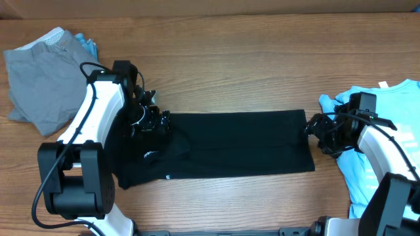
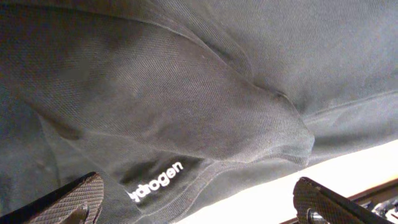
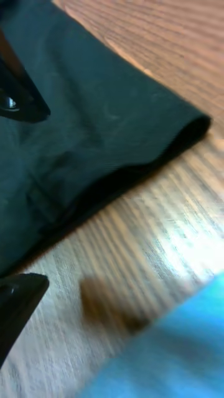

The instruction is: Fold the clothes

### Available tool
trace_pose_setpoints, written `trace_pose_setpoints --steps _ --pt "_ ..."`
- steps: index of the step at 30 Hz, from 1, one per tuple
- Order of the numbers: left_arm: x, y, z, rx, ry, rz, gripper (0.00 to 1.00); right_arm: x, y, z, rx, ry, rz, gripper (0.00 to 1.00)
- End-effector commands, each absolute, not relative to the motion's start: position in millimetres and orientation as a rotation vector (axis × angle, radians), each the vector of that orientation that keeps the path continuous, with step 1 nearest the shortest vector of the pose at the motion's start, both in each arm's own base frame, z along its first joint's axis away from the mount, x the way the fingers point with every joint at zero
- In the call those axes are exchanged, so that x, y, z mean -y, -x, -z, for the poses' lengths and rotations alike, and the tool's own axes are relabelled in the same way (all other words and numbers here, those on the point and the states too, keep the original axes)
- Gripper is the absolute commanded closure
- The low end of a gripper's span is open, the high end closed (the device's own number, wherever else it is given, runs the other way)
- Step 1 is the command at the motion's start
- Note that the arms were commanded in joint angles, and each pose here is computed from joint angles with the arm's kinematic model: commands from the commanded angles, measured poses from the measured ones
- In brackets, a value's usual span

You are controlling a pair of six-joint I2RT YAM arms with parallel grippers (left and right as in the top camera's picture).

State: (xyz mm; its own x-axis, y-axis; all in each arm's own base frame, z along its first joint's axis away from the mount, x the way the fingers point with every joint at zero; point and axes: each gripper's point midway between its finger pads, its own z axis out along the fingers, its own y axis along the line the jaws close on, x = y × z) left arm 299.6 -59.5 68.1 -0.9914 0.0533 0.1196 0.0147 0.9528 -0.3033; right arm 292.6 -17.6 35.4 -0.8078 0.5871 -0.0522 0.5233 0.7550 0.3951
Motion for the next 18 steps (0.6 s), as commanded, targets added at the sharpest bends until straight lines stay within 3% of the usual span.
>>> trace_pose_setpoints --steps 1,11,15,18 --pt "62.3 -301.2 -76.9 3.002 0.083 -0.509 0.00 24.6 -303.1 -42.7 -2.740 -0.847 -0.559 0.17" --pt "41.7 -282.7 -73.7 2.949 0.072 -0.316 0.02 23.6 -303.8 -43.1 -2.740 -0.838 -0.564 0.17" --pt "62.8 -280.0 -75.9 2.932 0.237 -0.440 0.06 22.8 -307.5 -45.4 -2.725 -0.828 -0.579 0.17" --pt "60.1 -274.1 -70.2 2.921 0.257 -0.313 0.08 15.4 -311.0 -51.6 -2.703 -0.805 -0.649 0.17"
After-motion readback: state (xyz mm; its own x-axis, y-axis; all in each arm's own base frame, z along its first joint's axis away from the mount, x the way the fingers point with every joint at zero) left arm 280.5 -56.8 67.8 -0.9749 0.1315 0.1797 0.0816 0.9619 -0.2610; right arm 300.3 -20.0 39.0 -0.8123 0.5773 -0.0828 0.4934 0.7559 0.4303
